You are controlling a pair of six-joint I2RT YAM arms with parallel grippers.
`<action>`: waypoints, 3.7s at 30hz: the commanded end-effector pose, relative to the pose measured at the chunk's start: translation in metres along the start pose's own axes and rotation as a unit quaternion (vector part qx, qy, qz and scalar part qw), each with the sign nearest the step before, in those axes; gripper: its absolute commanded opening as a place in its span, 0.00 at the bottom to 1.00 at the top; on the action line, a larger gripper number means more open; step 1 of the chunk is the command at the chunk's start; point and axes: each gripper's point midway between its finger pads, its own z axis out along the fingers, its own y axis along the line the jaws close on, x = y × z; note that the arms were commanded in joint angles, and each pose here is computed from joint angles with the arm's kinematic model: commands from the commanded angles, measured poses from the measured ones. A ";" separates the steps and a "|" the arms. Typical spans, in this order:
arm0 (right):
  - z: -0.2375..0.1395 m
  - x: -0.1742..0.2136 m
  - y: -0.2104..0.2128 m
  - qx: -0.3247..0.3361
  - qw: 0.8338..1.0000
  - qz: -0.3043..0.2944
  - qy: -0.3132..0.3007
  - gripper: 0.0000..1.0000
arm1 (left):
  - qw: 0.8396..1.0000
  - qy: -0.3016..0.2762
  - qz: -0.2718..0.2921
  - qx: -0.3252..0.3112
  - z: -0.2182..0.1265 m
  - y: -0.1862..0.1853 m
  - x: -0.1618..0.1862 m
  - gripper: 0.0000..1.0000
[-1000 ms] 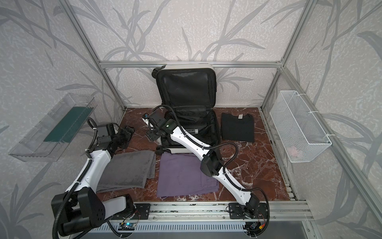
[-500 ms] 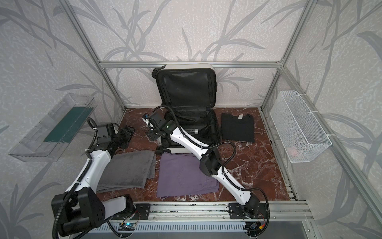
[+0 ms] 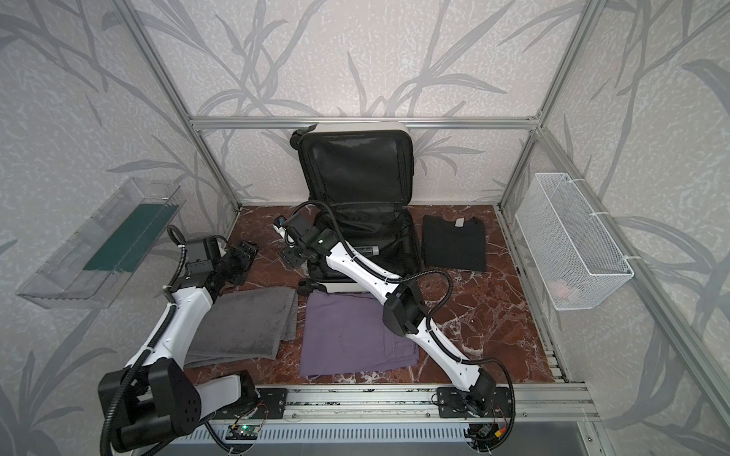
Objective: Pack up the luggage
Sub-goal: 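Grasp the small white bottle beside the grey towel with the right gripper, then carry the white bottle over the suitcase with the right gripper while left arm advances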
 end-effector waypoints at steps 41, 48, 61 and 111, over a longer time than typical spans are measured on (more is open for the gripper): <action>0.026 0.022 -0.010 -0.005 1.000 0.009 0.022 0.42 | 1.000 0.010 -0.006 0.006 0.006 0.003 0.003 0.85; 0.003 -0.002 -0.011 -0.003 1.000 0.007 -0.005 0.30 | 1.000 0.017 -0.013 0.021 0.006 -0.005 0.005 0.85; -0.094 -0.087 -0.024 -0.005 0.993 0.048 -0.112 0.28 | 0.990 0.055 -0.049 0.124 -0.004 -0.077 0.025 0.85; -0.233 -0.049 -0.180 -0.119 0.813 0.489 -0.292 0.29 | 0.934 0.180 -0.127 0.282 0.057 -0.240 0.144 0.86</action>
